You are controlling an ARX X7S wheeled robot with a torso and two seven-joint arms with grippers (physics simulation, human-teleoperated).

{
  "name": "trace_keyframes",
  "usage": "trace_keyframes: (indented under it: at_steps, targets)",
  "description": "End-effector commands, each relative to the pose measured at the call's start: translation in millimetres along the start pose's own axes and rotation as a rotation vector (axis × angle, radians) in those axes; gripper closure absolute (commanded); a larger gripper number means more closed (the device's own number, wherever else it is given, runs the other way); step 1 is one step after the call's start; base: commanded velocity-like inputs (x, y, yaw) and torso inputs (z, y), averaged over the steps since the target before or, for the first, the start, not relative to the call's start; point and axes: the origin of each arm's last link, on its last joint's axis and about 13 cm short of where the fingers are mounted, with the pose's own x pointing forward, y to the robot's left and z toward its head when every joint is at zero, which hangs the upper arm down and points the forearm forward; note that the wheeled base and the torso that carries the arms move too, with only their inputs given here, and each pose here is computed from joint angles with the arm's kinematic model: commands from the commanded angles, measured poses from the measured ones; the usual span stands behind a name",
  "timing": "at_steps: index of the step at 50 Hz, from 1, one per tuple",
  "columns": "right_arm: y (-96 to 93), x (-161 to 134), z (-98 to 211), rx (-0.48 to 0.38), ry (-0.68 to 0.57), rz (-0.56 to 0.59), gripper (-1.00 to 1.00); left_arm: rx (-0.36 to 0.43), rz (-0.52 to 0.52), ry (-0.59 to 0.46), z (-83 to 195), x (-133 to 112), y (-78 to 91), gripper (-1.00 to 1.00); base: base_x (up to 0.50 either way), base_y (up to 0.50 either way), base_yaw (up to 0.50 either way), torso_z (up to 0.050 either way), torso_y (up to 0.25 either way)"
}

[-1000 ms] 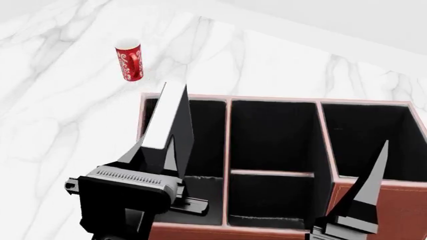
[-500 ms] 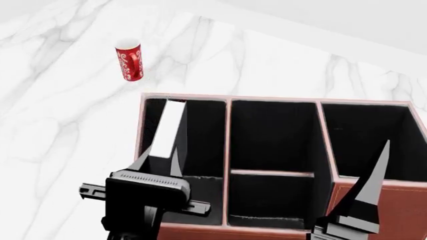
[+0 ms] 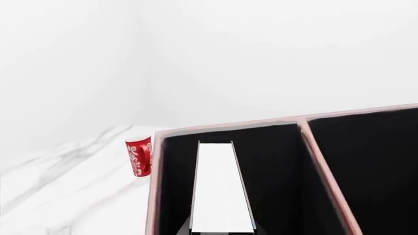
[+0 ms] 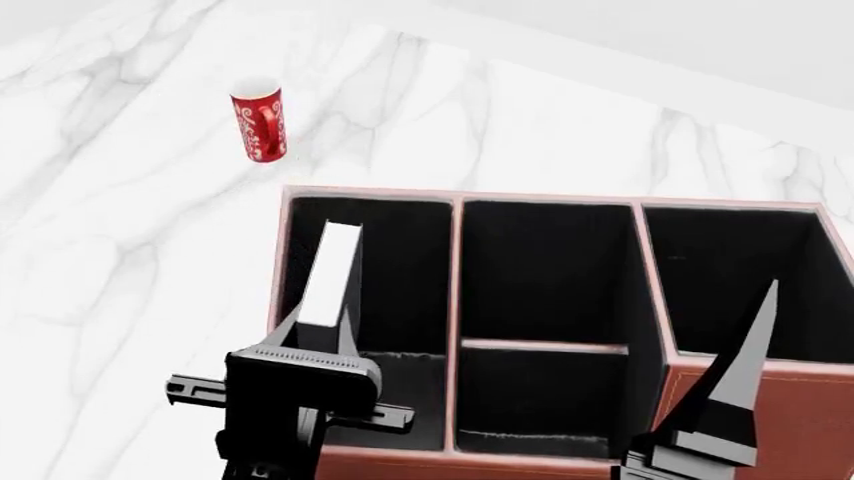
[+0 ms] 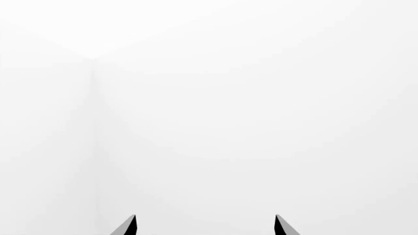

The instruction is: Pick up the book and place it in the left compartment of the caddy.

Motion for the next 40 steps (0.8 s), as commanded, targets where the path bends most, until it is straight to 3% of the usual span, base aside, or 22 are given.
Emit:
trace_keyframes:
  at_steps: [1,40]
  targets:
    - [-1.7,1.2,-0.2,-0.008,-0.014,0.003,-1.00,-0.040,0.011,-0.050,3.8,11.4,-2.8,1.00,0.00,0.00,0.00,0.000,0.000]
    - [-1.6,1.4,0.7,-0.005,-0.017,0.005,-1.00,-0.010,0.010,-0.013,-24.1,19.6,-2.7,1.00,0.00,0.00,0.00,0.000,0.002]
